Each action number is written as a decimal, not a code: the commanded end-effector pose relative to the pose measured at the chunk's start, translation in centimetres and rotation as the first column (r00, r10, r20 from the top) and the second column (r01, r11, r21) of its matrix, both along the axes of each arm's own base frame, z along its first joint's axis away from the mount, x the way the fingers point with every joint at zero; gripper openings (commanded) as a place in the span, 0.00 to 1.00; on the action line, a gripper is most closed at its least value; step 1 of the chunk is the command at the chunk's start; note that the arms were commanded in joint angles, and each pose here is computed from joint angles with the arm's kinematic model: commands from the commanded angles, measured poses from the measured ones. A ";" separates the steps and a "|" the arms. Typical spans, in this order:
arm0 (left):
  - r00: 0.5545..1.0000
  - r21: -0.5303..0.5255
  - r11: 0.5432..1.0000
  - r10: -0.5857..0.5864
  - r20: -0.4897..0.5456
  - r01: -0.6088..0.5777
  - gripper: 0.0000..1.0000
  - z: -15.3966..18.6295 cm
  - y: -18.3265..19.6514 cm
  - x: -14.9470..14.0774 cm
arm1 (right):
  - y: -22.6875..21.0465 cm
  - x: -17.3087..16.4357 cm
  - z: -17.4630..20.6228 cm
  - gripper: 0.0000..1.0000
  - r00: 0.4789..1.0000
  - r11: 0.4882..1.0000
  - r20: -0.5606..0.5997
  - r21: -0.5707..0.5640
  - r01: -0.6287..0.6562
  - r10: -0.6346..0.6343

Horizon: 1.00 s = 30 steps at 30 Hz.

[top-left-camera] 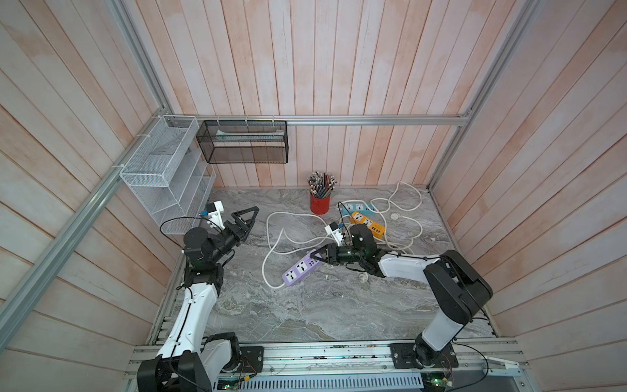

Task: Unwrap the cord wrapped around the power strip
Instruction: Place the power strip at the center of the board.

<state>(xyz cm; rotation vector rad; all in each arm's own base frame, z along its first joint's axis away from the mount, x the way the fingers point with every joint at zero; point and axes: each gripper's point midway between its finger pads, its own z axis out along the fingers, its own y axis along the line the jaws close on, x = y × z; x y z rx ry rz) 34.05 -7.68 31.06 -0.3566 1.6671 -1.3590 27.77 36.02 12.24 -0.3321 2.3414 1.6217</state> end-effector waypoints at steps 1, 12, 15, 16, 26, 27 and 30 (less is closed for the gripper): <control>0.998 0.026 1.000 0.011 0.055 -0.013 1.00 1.7 0.3 -0.1 | 1.7 0.8 -0.5 0.00 0.999 1.000 0.045 0.029 -0.006 0.005; 0.998 0.026 0.999 0.017 0.065 -0.018 1.00 1.8 0.6 -0.1 | 4.6 3.4 -3.2 0.10 0.995 0.999 0.088 0.010 0.046 -0.047; 0.998 0.023 1.000 0.016 0.066 -0.017 1.00 1.8 0.6 -0.1 | 4.9 4.3 -4.1 0.20 0.992 0.997 0.109 -0.021 0.072 -0.069; 0.998 0.024 1.000 0.016 0.066 -0.017 1.00 1.8 0.6 -0.1 | 4.8 4.5 -4.4 0.25 0.991 0.996 0.110 -0.034 0.079 -0.075; 0.998 0.024 0.999 0.023 0.062 -0.025 1.00 1.6 0.8 -0.2 | 3.6 4.3 -6.9 0.61 0.987 0.982 0.134 -0.154 0.109 -0.088; 0.998 0.021 0.999 0.023 0.066 -0.025 1.00 1.7 0.8 -0.2 | 3.4 4.2 -7.0 0.61 0.986 0.980 0.137 -0.164 0.113 -0.091; 0.998 0.014 1.000 0.022 0.062 -0.023 1.00 1.6 0.8 -0.1 | 2.8 3.9 -7.3 0.64 0.984 0.972 0.150 -0.200 0.123 -0.094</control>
